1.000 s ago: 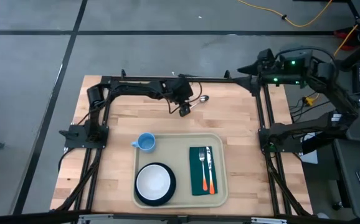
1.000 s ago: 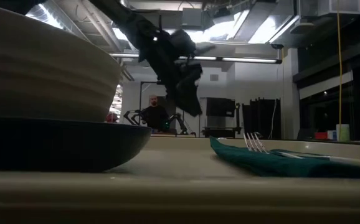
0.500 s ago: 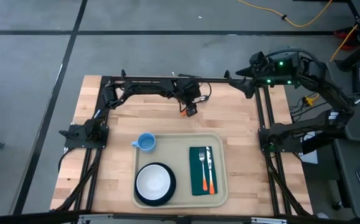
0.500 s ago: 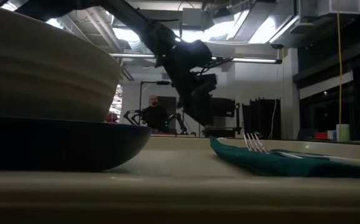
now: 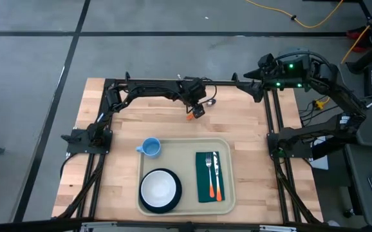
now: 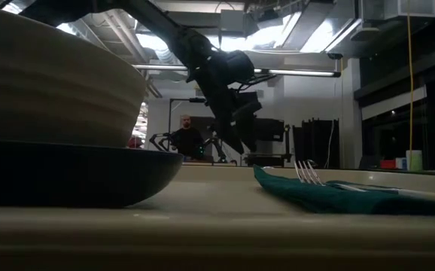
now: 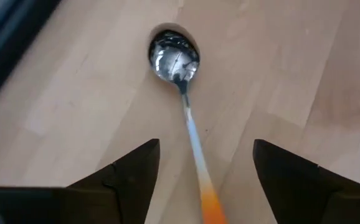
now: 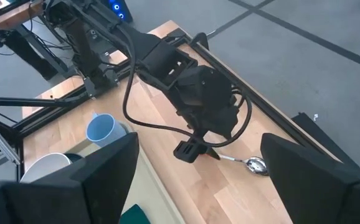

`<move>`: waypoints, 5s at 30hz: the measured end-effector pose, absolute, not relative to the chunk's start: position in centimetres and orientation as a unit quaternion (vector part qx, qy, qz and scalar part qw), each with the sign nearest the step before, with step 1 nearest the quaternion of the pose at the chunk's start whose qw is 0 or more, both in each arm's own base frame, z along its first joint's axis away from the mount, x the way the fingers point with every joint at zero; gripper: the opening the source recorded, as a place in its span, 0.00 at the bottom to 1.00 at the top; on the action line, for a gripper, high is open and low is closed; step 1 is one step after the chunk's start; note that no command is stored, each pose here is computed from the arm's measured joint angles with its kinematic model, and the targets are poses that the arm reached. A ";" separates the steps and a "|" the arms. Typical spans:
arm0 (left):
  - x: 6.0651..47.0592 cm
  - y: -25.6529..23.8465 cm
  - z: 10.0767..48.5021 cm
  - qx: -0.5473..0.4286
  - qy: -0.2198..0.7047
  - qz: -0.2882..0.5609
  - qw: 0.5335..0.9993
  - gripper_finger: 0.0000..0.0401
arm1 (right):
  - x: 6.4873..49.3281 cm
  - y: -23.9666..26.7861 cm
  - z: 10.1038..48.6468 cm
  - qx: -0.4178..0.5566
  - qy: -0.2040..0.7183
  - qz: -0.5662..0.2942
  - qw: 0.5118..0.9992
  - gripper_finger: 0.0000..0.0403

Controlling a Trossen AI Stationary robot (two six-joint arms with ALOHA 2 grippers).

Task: Set up tray
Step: Put the orange spoon on top of the green napkin to the left of the orange fork

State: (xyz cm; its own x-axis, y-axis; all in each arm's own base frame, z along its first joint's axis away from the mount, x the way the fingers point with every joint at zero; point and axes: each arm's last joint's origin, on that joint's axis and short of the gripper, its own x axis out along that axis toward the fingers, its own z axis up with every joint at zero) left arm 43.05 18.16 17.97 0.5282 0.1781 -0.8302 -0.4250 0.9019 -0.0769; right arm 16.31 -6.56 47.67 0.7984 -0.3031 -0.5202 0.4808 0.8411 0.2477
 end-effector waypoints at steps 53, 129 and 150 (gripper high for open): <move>43.9 17.5 13.9 -0.123 0.490 0.187 0.842 0.02 | 16.4 -6.6 47.8 0.200 0.229 -0.214 0.928 0.85; 30.8 17.6 43.9 -0.376 0.150 -0.286 0.868 0.02 | 22.0 -5.4 51.7 -0.146 0.148 -0.147 0.967 0.77; 33.2 17.2 43.2 -0.381 0.145 -0.315 0.857 0.02 | 22.0 -5.2 51.8 -0.148 0.135 -0.115 0.973 0.71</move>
